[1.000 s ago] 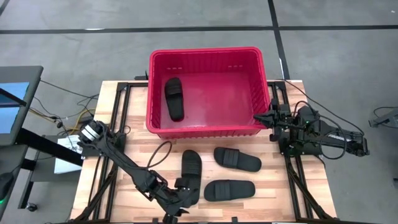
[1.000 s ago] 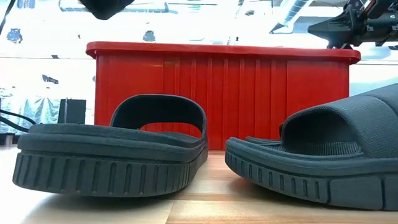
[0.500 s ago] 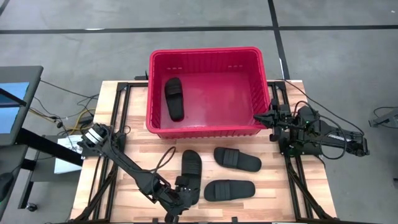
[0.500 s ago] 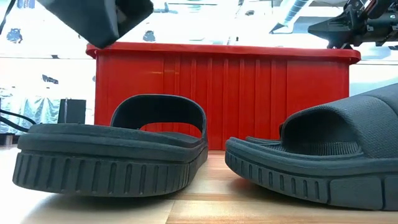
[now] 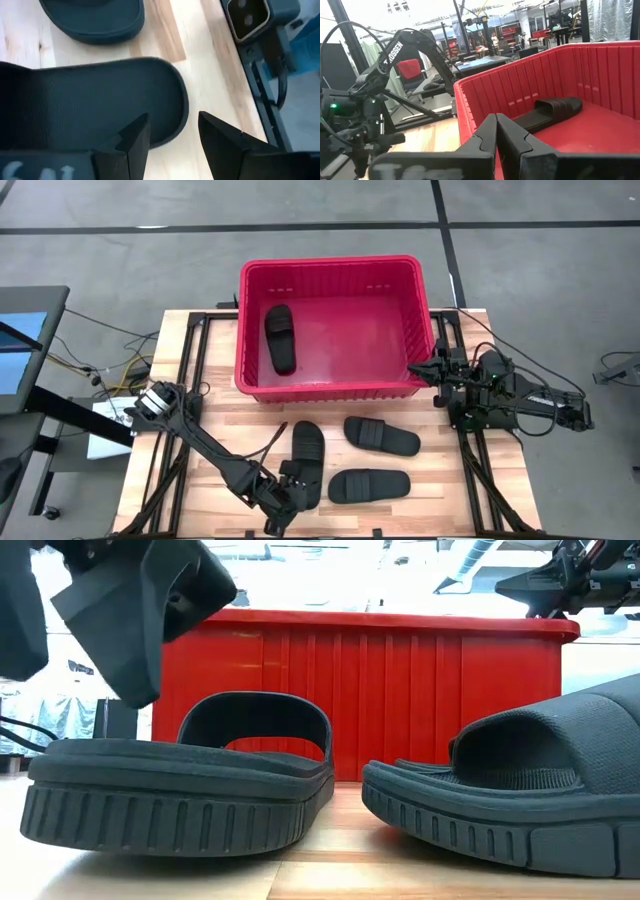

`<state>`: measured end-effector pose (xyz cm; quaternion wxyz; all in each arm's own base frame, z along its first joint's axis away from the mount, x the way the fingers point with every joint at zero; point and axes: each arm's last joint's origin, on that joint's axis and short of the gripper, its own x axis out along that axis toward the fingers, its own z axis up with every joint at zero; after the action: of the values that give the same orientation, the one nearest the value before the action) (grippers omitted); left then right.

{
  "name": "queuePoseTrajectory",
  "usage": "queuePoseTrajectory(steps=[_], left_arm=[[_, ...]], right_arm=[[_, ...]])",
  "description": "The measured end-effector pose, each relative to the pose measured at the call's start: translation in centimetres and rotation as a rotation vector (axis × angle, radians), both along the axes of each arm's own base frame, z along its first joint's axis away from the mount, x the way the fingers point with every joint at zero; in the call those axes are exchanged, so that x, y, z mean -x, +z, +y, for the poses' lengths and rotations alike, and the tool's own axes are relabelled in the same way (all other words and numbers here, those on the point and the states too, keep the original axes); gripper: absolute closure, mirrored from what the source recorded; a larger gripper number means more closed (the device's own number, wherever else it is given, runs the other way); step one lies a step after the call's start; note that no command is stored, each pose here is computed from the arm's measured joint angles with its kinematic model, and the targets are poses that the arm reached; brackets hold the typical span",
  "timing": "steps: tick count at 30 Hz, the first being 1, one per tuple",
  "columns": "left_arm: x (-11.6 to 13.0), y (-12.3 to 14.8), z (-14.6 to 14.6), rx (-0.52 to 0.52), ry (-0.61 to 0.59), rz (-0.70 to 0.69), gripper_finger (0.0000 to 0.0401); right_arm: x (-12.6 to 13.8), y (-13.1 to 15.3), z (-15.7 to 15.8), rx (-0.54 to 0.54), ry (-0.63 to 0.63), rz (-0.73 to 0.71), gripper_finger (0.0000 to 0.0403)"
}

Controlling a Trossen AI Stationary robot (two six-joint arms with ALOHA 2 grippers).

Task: Pick and place slides into bin
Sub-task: Put the black slipper into the bin

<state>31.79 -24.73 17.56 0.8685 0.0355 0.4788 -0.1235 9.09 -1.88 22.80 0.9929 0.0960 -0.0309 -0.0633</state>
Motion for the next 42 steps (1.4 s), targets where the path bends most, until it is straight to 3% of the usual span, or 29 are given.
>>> queuePoseTrajectory(steps=[13, 31, 35, 42], left_arm=[[-0.3, -1.7, -0.4, -0.032, -0.068, 0.038, 0.0243], [-0.9, -4.3, -0.9, -0.119, -0.039, 0.000, 0.0247], [-1.0, -4.3, -0.7, -0.108, -0.020, 0.006, 0.0278], [-0.9, -4.4, -0.8, -0.074, -0.019, 0.034, 0.0386]], right_arm=[[0.0, 0.0, 0.0, 0.000, 0.000, 0.001, 0.0403], [0.0, 0.0, 0.0, 0.000, 0.000, 0.001, 0.0403], [0.0, 0.0, 0.0, 0.000, 0.000, 0.001, 0.0403], [0.0, 0.0, 0.0, 0.000, 0.000, 0.001, 0.0403]])
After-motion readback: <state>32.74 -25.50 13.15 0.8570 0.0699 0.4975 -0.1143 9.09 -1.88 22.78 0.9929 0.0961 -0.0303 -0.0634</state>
